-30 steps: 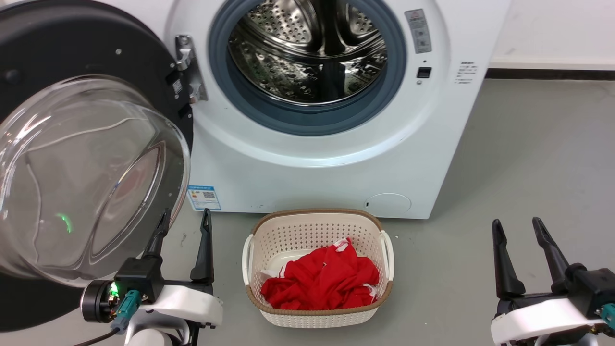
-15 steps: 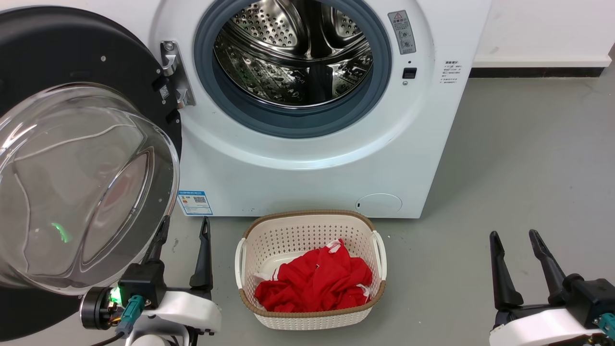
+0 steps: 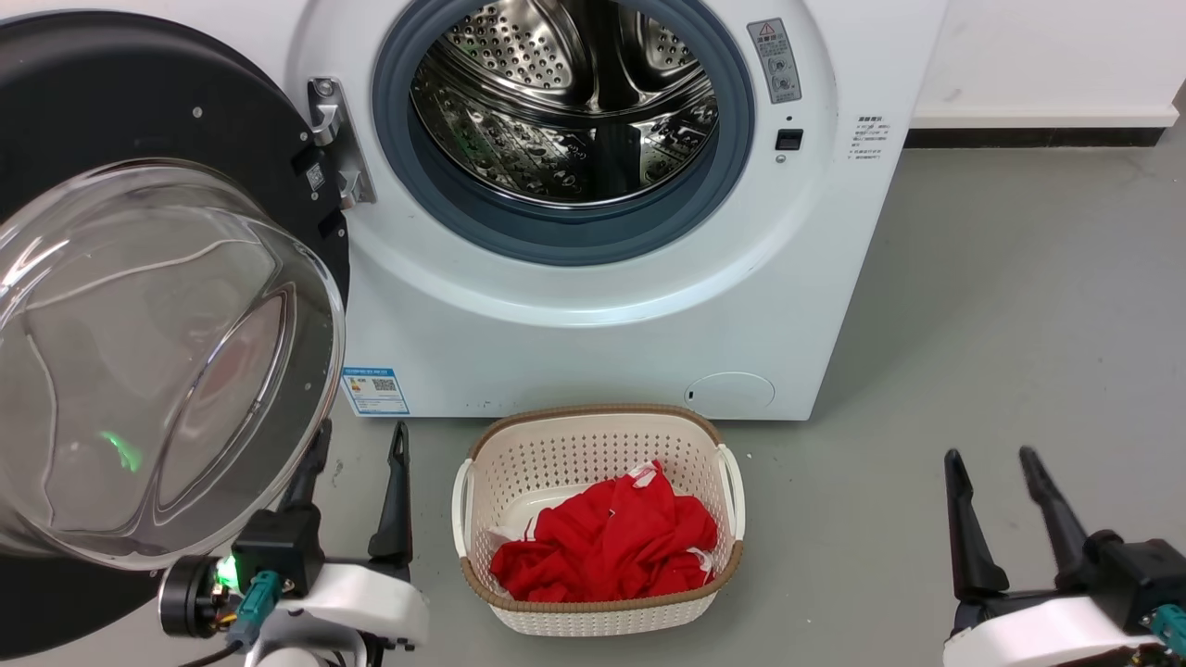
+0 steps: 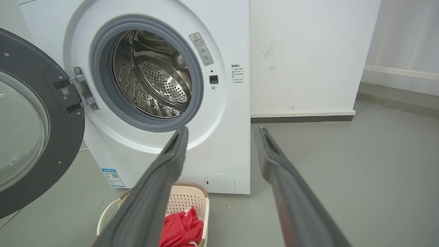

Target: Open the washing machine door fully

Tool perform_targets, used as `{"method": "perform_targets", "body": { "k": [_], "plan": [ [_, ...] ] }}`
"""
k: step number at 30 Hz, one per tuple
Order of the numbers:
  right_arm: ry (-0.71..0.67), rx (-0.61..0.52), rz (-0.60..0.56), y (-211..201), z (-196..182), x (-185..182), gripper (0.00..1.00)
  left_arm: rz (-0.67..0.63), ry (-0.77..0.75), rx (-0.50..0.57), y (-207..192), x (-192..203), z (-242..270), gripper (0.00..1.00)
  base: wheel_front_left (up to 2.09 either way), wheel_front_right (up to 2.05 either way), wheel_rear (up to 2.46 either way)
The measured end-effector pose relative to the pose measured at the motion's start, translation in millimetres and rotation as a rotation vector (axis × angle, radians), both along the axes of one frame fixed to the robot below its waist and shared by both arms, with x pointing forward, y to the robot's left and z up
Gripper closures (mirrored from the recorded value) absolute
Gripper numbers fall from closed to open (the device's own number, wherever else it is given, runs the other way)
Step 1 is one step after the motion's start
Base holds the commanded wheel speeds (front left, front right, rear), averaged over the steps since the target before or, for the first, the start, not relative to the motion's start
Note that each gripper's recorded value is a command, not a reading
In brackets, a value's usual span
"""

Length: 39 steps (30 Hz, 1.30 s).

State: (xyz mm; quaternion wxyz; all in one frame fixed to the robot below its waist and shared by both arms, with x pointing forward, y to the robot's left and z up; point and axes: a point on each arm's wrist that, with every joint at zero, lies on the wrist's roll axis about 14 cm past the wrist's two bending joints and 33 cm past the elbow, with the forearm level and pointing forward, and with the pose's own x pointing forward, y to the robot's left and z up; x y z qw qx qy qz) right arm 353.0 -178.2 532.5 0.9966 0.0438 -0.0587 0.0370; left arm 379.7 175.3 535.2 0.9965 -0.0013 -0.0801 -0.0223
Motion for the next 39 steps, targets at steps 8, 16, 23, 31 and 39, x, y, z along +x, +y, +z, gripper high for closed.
{"method": "perform_targets", "body": {
  "k": [8,16,23,31,39],
  "plan": [
    [0.061,0.077,-0.006,-2,-18,-4,1.00,0.019,0.102,-0.078,4,-6,-27,1.00,0.00,0.00,0.00],
    [0.090,0.236,-0.016,-6,-23,-1,1.00,0.036,0.141,-0.242,11,-5,-32,1.00,0.00,0.00,0.00],
    [0.105,0.361,-0.022,-8,-25,1,1.00,0.043,0.166,-0.373,14,-5,-36,1.00,0.00,0.00,0.00],
    [0.120,0.492,-0.026,-11,-28,5,1.00,0.050,0.190,-0.514,18,-4,-40,1.00,0.00,0.00,0.00],
    [0.128,0.610,-0.026,-12,-28,9,1.00,0.048,0.203,-0.642,19,-2,-40,1.00,0.00,0.00,0.00]
  ]
}}
